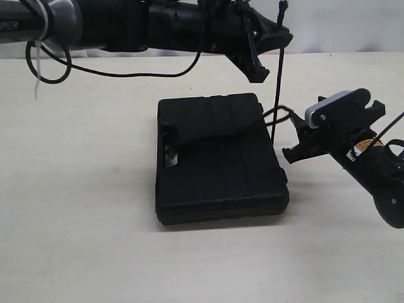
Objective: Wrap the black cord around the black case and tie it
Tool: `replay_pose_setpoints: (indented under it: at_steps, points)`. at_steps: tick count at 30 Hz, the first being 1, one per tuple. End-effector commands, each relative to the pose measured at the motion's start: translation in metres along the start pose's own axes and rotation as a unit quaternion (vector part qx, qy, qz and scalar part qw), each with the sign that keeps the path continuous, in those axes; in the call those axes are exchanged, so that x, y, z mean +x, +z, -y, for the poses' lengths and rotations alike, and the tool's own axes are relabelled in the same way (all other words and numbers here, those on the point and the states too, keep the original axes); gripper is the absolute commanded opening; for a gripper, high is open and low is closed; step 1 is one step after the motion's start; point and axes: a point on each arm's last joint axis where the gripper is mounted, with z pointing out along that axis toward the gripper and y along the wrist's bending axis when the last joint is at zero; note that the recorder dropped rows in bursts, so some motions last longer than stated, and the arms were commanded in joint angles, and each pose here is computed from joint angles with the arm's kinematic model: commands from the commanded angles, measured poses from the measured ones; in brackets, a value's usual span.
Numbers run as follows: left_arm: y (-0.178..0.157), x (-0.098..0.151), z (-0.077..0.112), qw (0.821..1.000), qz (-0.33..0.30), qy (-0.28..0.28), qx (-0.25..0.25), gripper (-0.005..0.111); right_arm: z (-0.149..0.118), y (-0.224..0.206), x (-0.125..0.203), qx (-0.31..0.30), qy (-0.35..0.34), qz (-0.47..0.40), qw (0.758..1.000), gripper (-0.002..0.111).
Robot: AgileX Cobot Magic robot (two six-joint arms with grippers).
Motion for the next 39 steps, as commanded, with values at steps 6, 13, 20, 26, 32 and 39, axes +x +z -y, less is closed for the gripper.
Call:
replay_pose_setpoints:
  at_steps: [6,13,20,26,32,39]
  points:
    - [-0.023,-0.049,-0.001,0.998,0.047,0.039,-0.023,0.0,0.001,-0.001,0.001,0.006,0.047,-0.005,0.999,0.055]
    - [-0.029,-0.065,-0.001,0.996,0.065,0.053,-0.025,0.0,0.008,-0.006,-0.007,0.027,0.099,-0.017,0.995,0.037]
    - [-0.039,-0.086,0.002,0.994,0.085,0.067,-0.027,0.0,0.007,-0.006,-0.009,0.015,0.111,-0.015,0.994,0.022]
    - [-0.039,-0.086,0.003,0.995,0.085,0.056,-0.023,0.0,-0.016,-0.001,-0.025,-0.135,0.126,0.011,0.983,0.021]
    - [-0.038,-0.078,0.007,0.996,0.043,0.073,0.0,0.0,-0.013,0.015,-0.031,-0.156,0.141,-0.038,0.977,0.021]
    - [-0.038,-0.075,0.008,0.997,0.03,0.074,0.007,0.0,-0.007,0.014,-0.046,-0.198,0.228,0.028,0.953,0.021]
